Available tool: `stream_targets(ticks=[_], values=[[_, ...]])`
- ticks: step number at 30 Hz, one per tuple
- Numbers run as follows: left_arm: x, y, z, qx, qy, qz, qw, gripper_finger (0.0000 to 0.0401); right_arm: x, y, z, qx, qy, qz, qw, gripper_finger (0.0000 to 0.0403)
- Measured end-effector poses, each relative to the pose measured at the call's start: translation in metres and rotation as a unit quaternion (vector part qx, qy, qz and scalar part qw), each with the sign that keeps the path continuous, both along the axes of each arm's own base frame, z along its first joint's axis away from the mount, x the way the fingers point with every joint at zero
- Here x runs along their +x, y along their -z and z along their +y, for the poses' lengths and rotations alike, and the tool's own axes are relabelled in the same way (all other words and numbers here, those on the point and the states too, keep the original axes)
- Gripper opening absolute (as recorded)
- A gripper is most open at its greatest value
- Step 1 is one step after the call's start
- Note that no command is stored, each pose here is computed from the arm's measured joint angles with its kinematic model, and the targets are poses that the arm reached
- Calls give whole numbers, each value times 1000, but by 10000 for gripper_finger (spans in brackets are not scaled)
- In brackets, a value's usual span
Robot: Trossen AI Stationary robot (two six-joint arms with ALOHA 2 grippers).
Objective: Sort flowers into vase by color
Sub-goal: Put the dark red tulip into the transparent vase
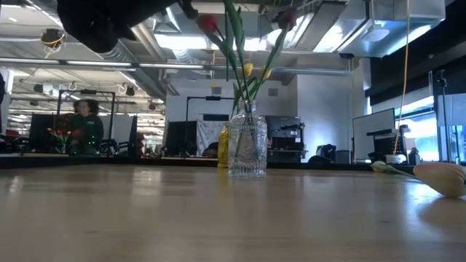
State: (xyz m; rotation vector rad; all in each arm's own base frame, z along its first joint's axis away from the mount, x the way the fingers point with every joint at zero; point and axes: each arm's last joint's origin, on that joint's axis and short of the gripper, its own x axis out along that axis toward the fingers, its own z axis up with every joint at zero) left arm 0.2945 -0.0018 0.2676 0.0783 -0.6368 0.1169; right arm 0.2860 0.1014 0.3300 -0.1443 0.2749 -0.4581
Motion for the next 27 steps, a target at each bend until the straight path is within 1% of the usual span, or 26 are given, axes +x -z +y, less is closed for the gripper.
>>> stream_targets(ticks=[2, 4, 7, 10, 15, 18, 24, 27], values=[[-1, -1, -6, 1, 14, -3, 1000, 5, -2, -9, 2, -14, -14, -21, 1000, 308], [0, 0, -11, 4, 23, 5, 1000, 5, -1, -21, 3, -24, -38, -60, 997, 308], [2, 3, -16, 18, 23, 24, 999, 5, 2, -38, 5, -47, -80, -123, 988, 308], [2, 4, -19, 24, 24, 30, 999, 5, 6, -49, -5, -56, -92, -170, 980, 308], [3, 5, -20, 26, 20, 36, 999, 5, 14, -43, -18, -53, -111, -156, 980, 308], [4, 7, -20, 40, 11, 49, 998, 5, 20, -42, -22, -41, -141, -174, 974, 308], [6, 11, -22, 50, 11, 72, 996, 5, 44, -29, -33, -22, -165, -198, 966, 306], [7, 13, -24, 56, 3, 84, 995, 5, 49, -25, -32, -19, -176, -212, 961, 287]])
